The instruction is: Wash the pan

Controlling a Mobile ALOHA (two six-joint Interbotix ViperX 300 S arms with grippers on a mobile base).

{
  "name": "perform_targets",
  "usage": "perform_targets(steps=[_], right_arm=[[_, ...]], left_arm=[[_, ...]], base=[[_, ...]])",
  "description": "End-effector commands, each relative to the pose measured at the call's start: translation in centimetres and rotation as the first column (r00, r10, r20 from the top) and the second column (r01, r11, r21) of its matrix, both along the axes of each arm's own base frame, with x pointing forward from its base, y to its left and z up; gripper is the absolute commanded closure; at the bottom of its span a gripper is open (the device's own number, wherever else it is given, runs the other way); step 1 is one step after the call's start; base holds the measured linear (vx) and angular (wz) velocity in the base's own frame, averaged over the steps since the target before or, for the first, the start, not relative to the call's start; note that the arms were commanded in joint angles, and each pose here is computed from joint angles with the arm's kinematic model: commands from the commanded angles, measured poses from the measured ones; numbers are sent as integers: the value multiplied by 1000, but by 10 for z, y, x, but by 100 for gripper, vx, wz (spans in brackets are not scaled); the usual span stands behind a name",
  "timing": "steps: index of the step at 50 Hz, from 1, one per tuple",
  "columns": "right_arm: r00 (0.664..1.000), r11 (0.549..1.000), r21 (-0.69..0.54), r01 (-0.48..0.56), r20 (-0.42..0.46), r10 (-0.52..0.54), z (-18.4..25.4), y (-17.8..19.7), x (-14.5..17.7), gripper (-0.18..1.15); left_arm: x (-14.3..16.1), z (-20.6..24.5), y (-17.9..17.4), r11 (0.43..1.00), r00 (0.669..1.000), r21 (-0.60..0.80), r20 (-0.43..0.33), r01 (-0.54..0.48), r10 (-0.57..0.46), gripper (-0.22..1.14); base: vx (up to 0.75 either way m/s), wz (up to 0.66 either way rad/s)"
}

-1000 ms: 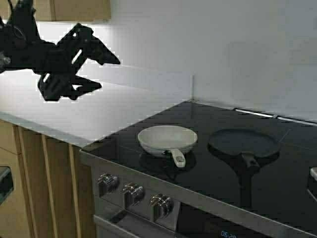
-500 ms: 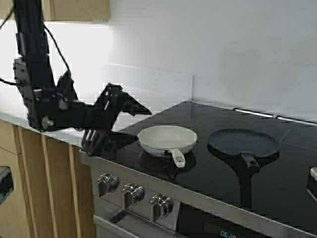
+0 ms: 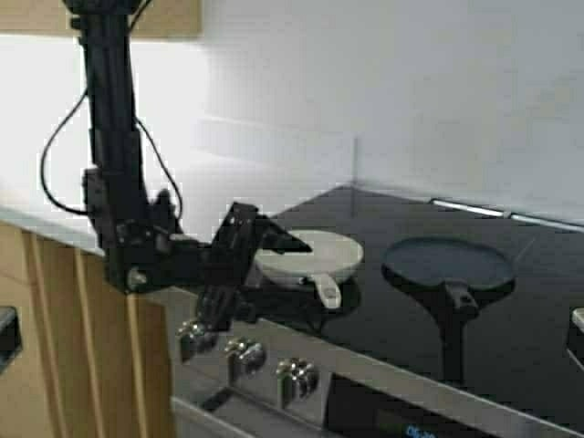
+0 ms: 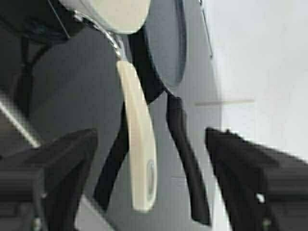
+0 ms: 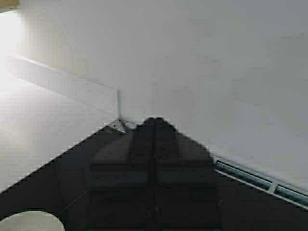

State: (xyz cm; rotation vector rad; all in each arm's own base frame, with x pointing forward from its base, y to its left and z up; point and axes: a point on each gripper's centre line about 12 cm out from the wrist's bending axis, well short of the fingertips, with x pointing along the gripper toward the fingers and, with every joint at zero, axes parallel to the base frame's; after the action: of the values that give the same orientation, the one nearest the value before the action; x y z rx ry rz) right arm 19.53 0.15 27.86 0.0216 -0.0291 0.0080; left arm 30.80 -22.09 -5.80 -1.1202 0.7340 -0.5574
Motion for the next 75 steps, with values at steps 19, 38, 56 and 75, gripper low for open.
perform_targets(steps=[19, 38, 56, 75], right_arm=[[1000, 1000, 2, -2, 5, 2, 3, 0, 2, 91], [1000, 1000, 0, -2, 5, 2, 3, 0, 2, 91], [1000, 1000, 0, -2, 6, 2, 3, 0, 2, 91], [1000, 1000, 2, -2, 5, 2, 3, 0, 2, 91]], left_arm=[[25, -20, -38, 994, 1000, -112, -5, -4, 4, -8], [47, -25, -60, 991, 1000, -130, -2, -8, 8, -8], [52, -31, -70, 986, 1000, -166, -26, -18, 14, -6], [55, -25, -69, 978, 999, -205, -32, -46, 40, 105]], base=[[0, 0], [0, 0], [0, 0], [0, 0]])
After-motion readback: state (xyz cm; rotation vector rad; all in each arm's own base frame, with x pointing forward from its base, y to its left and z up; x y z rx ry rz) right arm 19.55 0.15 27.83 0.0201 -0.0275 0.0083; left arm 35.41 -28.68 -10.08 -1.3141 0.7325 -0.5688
